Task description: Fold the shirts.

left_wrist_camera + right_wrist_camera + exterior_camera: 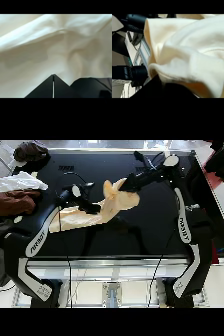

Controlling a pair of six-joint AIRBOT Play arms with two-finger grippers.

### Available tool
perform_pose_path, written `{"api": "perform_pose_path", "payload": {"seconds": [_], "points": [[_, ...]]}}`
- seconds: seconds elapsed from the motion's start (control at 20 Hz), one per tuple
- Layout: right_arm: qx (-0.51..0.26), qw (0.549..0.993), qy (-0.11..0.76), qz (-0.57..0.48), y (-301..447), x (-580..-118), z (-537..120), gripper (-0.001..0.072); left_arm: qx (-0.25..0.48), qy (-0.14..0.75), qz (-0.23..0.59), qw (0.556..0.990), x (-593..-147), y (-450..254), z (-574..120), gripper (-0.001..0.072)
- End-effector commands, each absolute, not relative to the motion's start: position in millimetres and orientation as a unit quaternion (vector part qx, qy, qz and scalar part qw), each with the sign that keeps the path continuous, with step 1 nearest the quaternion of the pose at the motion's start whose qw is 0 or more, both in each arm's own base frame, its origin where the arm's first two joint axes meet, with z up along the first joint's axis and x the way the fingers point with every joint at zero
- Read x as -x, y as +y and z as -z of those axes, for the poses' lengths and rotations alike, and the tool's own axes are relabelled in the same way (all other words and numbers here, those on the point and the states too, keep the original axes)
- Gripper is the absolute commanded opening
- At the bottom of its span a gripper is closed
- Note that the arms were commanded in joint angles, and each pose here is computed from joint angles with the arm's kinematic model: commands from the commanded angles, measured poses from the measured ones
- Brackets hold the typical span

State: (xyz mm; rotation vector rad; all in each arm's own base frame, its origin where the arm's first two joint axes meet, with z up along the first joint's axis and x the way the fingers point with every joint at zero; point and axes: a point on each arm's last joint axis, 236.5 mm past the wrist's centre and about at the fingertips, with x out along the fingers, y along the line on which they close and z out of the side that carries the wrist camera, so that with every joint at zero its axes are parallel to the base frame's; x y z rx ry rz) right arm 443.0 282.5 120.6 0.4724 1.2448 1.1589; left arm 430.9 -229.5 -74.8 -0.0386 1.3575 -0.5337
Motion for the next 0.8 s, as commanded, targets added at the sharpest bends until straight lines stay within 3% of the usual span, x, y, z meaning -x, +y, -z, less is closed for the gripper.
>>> {"api": "perform_pose_path", "payload": {"seconds": [0.0, 0.1, 0.3, 0.5, 0.65, 0.7, 0.75], "points": [[-0.192, 0.627, 0.538, -0.53, 331, -422, -130, 0.0021, 0.029, 0.611, 0.264, 0.745, -430, -251, 81, 0.0009], [-0.191, 0.633, 0.524, -0.537, 359, -418, -133, 0.002, 0.011, 0.585, 0.246, 0.773, -448, -219, 56, 0.0009], [-0.198, 0.658, 0.481, -0.544, 418, -413, -142, 0.0019, -0.038, 0.527, 0.136, 0.838, -478, -88, -22, 0.001], [-0.193, 0.693, 0.444, -0.533, 482, -403, -129, 0.0019, 0.01, 0.473, 0.039, 0.88, -463, 21, -102, 0.001], [-0.206, 0.713, 0.409, -0.531, 536, -389, -120, 0.0044, 0.026, 0.437, -0.008, 0.899, -449, 65, -138, 0.0009], [-0.219, 0.725, 0.386, -0.527, 553, -389, -124, 0.026, 0.029, 0.43, -0.018, 0.902, -445, 73, -146, 0.001], [-0.234, 0.731, 0.367, -0.525, 567, -385, -133, 0.0574, 0.03, 0.425, -0.024, 0.905, -443, 78, -151, 0.001]]}}
